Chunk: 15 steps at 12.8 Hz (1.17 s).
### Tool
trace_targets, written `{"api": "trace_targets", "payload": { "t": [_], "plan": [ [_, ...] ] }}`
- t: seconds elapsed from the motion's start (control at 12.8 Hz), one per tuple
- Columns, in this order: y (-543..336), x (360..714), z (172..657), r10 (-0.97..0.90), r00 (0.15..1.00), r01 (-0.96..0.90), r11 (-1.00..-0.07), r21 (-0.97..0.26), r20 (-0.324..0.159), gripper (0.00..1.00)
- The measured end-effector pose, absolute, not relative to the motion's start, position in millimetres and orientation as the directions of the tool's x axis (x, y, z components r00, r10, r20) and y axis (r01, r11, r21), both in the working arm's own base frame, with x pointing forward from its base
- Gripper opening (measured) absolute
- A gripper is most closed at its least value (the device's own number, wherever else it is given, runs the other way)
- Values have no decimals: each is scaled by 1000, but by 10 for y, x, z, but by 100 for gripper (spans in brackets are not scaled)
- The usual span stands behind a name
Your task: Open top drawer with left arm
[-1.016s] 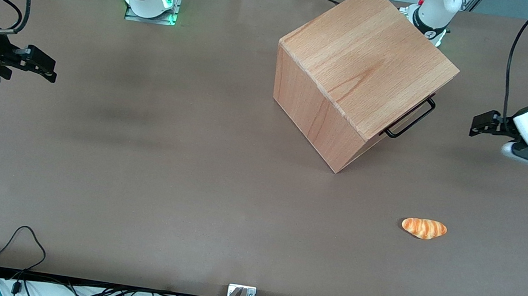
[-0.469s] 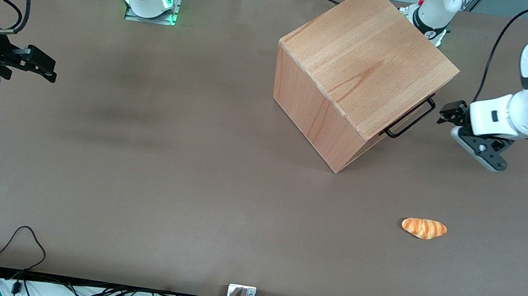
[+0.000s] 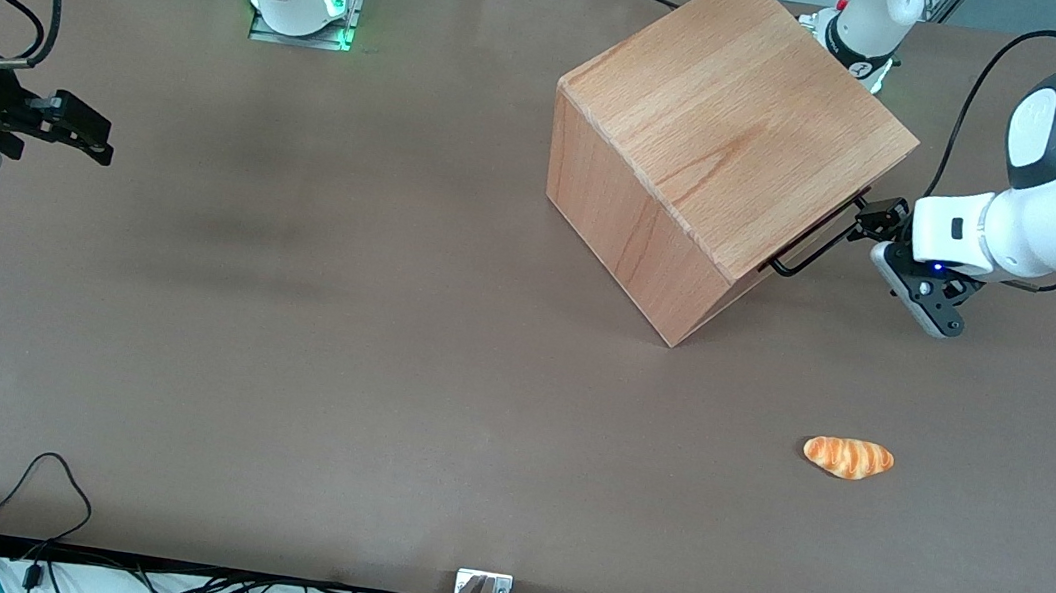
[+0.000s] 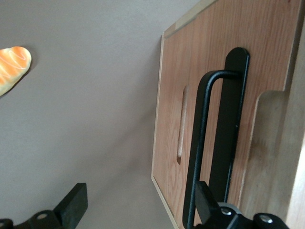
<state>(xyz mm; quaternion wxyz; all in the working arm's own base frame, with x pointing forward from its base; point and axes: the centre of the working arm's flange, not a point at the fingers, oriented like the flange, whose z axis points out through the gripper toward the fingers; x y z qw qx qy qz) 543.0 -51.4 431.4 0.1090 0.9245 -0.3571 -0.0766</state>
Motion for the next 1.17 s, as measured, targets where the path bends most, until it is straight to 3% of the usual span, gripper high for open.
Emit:
{"api": "trace_targets", "payload": {
  "t": [1.17],
  "plan": [
    [-712,5373,4172,-718,693,-678,-679,282,-62,100]
  ]
}}
